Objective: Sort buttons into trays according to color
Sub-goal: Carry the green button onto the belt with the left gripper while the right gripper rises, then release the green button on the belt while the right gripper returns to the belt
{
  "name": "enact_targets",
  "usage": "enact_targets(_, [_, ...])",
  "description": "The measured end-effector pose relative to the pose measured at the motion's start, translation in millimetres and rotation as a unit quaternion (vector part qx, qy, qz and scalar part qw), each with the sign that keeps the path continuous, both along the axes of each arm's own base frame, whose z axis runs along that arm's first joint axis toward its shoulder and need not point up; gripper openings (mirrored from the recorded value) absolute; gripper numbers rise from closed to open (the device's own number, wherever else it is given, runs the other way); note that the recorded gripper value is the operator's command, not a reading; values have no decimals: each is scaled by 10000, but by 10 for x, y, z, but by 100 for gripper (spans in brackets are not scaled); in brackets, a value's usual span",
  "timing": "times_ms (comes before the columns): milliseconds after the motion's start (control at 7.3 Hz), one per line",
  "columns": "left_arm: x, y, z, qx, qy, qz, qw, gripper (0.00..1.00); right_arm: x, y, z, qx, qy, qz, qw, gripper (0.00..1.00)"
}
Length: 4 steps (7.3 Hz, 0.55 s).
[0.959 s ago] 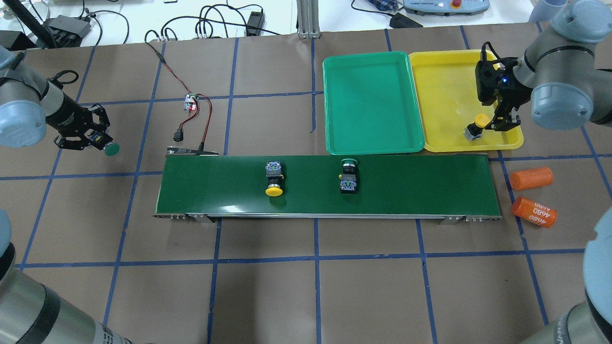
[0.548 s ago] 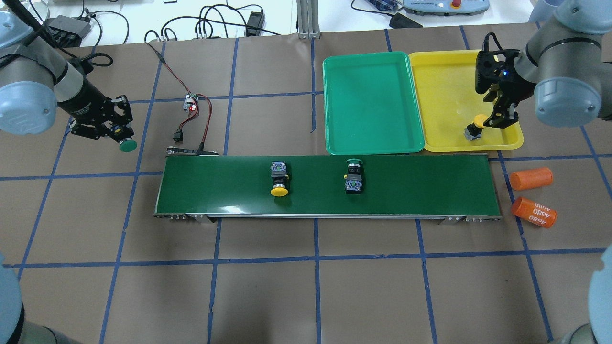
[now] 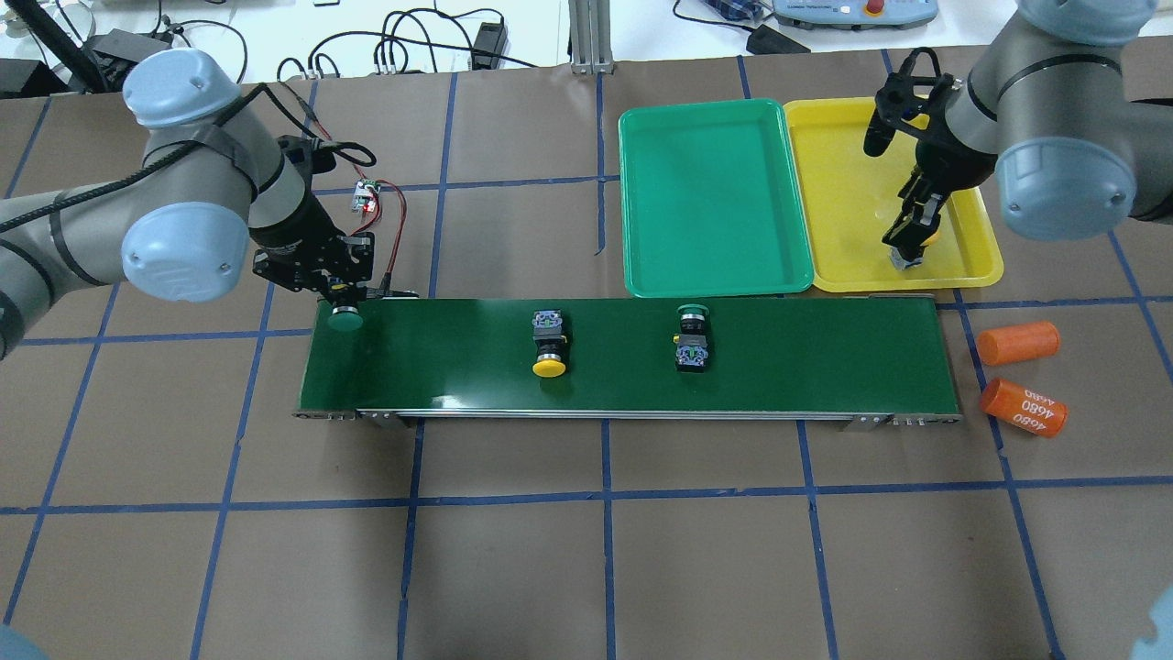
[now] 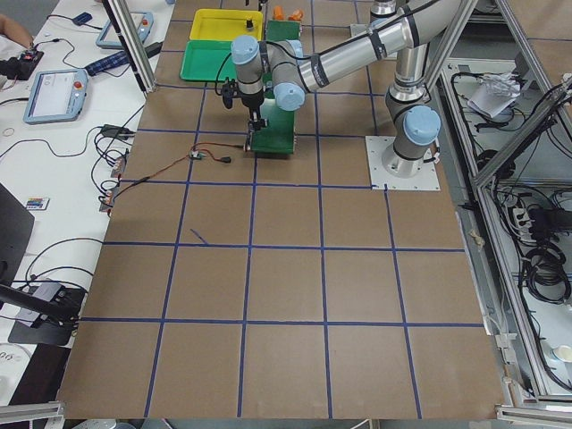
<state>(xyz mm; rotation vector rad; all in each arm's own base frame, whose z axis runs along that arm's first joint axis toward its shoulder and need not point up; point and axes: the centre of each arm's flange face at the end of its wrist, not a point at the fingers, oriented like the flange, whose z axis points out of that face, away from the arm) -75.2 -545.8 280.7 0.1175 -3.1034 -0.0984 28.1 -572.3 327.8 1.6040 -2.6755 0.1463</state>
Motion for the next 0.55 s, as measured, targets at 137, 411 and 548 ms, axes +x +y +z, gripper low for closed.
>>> enact_targets(137, [-85,101,-73,73,12,-122,9999,9,129,38,10,93,-46,-194,9998,71])
enact_targets(411, [-133,187,-222,145,14,-154,9998,100,340,100,4,222,-98,-600,9979,71])
enact_targets(548, [-153,178,-282,109,10,-147,9998,100,386,124,-8,257,-111,-745,9968,71])
